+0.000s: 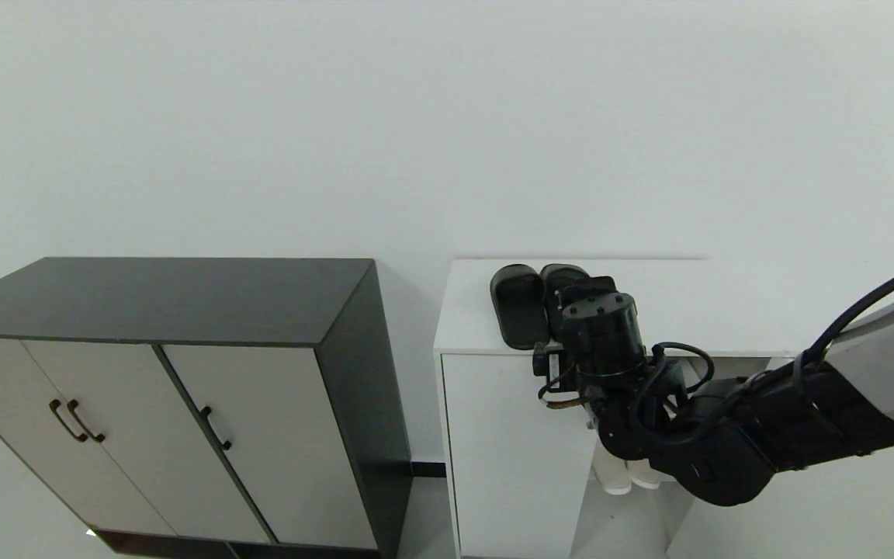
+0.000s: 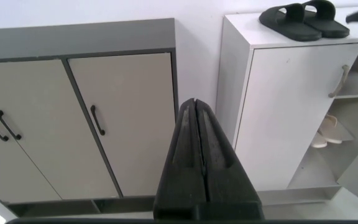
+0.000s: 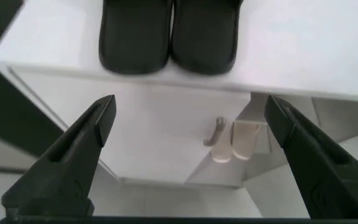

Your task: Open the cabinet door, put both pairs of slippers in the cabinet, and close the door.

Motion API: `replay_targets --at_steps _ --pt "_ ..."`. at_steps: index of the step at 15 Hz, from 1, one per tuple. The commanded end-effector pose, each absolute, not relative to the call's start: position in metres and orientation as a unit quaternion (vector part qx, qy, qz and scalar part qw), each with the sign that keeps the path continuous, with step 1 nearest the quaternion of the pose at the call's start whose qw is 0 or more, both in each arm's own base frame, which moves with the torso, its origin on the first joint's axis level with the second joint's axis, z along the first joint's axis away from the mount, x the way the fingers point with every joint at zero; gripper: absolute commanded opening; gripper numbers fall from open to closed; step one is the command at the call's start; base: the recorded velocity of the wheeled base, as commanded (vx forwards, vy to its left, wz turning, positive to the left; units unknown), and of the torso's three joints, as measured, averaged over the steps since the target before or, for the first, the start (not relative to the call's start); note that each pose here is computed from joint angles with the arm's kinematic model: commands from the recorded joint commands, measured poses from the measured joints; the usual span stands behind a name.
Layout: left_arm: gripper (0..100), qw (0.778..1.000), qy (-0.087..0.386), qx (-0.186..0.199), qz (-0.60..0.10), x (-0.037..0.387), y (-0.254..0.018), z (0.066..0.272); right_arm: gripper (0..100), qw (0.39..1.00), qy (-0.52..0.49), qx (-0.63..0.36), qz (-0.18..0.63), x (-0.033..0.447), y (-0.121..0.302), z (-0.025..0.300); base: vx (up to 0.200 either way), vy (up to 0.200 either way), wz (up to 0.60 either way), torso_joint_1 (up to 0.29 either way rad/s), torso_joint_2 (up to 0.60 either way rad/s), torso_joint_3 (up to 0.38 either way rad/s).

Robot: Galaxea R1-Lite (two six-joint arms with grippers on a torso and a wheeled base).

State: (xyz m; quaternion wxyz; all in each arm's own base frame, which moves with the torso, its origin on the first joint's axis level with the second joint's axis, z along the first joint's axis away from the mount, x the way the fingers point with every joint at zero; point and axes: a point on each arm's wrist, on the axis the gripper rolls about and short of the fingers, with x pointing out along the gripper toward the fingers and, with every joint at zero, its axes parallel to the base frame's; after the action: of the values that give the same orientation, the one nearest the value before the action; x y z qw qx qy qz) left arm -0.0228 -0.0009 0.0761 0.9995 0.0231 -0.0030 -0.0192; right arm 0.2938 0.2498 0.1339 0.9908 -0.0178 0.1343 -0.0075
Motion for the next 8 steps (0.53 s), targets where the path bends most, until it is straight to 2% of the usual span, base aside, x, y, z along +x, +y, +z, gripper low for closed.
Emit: replay_targets --at_steps 1,6,8 --pt "0 1.0 -0.004 0.023 -0.019 -0.023 -0.001 0.076 100 0.991 0.13 -0.013 -0.011 0.299 0.25 0.136 0.2 0.0 0.0 -0.007 0.0 0.002" --pt "0 1.0 -0.003 0.023 -0.019 -0.023 -0.001 0.076 100 0.989 0.147 -0.018 -0.001 0.308 0.252 0.114 0.2 0.0 0.0 0.003 0.0 0.0" --pt "0 1.0 -0.004 0.023 -0.019 -0.023 -0.001 0.076 100 0.99 0.14 -0.009 0.02 0.315 0.255 0.108 0.0 0.0 0.0 0.0 0.0 0.0"
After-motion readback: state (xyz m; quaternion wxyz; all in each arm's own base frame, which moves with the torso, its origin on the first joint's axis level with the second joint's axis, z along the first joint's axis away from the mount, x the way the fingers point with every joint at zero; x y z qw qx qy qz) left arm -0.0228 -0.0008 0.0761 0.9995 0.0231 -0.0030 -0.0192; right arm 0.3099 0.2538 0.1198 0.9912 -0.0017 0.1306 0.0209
